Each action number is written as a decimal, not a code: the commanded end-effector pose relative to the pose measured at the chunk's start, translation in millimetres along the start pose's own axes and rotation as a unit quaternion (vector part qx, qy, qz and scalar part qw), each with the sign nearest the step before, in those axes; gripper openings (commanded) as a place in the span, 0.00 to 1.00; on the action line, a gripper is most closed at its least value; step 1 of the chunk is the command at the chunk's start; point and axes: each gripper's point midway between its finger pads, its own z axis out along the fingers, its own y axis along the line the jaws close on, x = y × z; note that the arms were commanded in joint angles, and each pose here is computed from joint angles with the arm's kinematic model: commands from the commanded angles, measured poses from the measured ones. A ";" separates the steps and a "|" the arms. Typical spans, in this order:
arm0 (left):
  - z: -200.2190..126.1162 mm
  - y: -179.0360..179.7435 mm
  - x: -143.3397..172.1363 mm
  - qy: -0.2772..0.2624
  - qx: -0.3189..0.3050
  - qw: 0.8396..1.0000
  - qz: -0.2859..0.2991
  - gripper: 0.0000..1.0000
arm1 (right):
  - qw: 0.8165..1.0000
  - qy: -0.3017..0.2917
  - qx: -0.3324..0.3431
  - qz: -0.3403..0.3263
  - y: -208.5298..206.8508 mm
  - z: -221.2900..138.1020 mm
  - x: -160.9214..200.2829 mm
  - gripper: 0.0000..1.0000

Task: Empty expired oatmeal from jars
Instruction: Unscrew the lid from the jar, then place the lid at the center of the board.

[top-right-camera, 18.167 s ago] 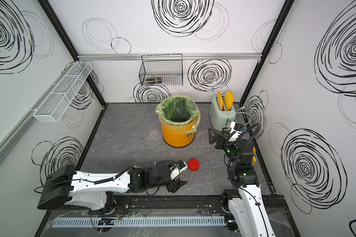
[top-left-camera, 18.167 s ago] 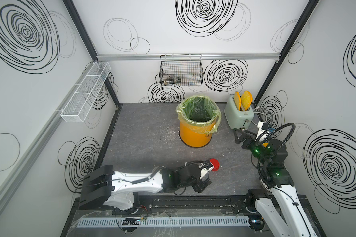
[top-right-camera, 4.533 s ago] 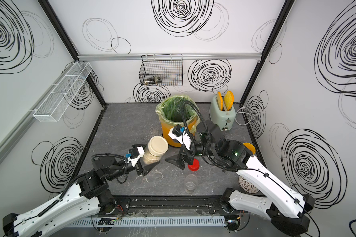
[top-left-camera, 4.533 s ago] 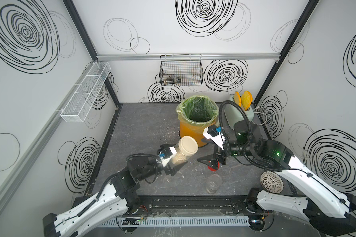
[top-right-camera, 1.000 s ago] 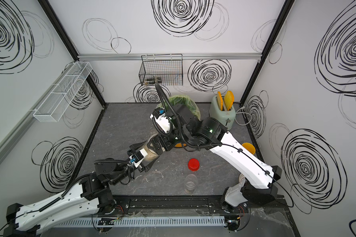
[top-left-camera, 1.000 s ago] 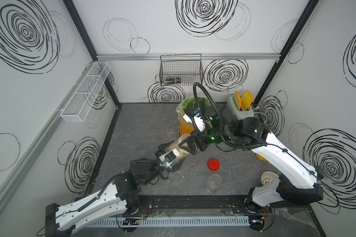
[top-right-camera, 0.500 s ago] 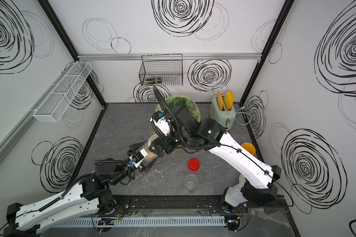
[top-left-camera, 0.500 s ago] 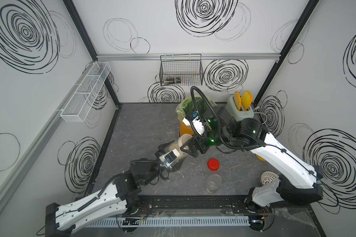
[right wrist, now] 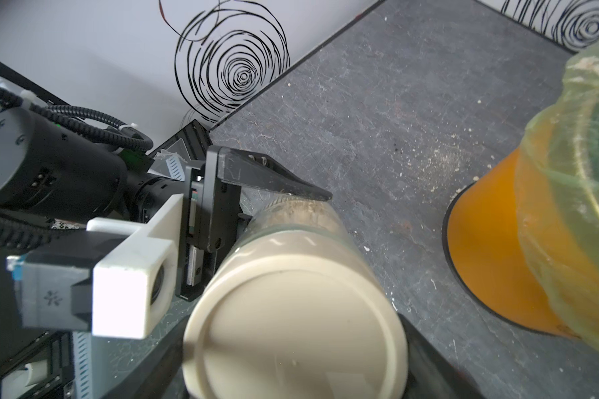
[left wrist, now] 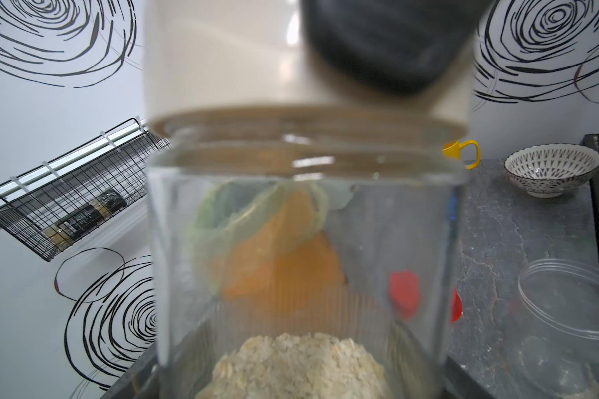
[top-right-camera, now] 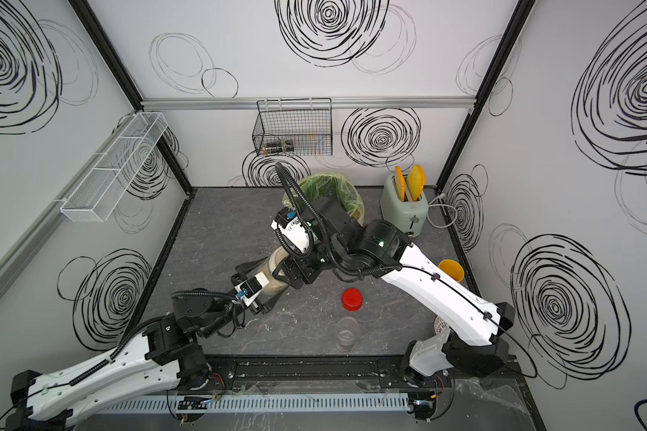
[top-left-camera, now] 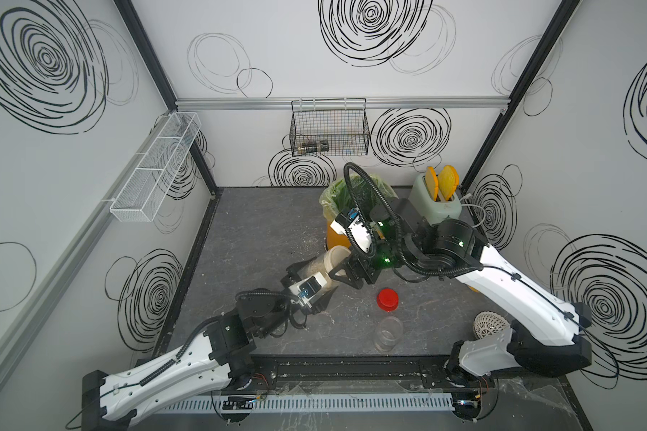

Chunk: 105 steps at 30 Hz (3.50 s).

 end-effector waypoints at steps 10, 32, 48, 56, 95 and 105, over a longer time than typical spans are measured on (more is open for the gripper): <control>-22.6 2.2 -61.6 -0.112 0.051 0.990 -0.073 0.00 | 0.908 -0.178 -0.114 -0.361 58.5 -48.6 27.2 0.34; -78.2 80.3 -47.2 -0.135 -0.147 0.967 -0.159 0.00 | 0.992 -0.055 0.108 -0.025 -71.0 78.7 87.9 0.42; -81.3 77.8 -35.6 -0.126 -0.150 0.969 -0.152 0.00 | 0.980 0.120 0.148 0.059 -89.1 168.0 184.7 0.42; -83.5 77.5 -34.9 -0.131 -0.150 0.967 -0.158 0.00 | 0.976 0.144 0.148 0.073 -98.4 183.0 212.4 0.48; -63.1 60.5 -42.3 -0.155 -0.087 0.959 -0.221 0.00 | 0.973 -0.226 -0.022 -0.036 -18.1 13.3 73.3 0.92; -56.1 28.9 -69.3 -0.202 0.023 0.952 -0.228 0.00 | 0.904 -0.371 -0.133 -0.163 39.9 -37.0 26.6 0.99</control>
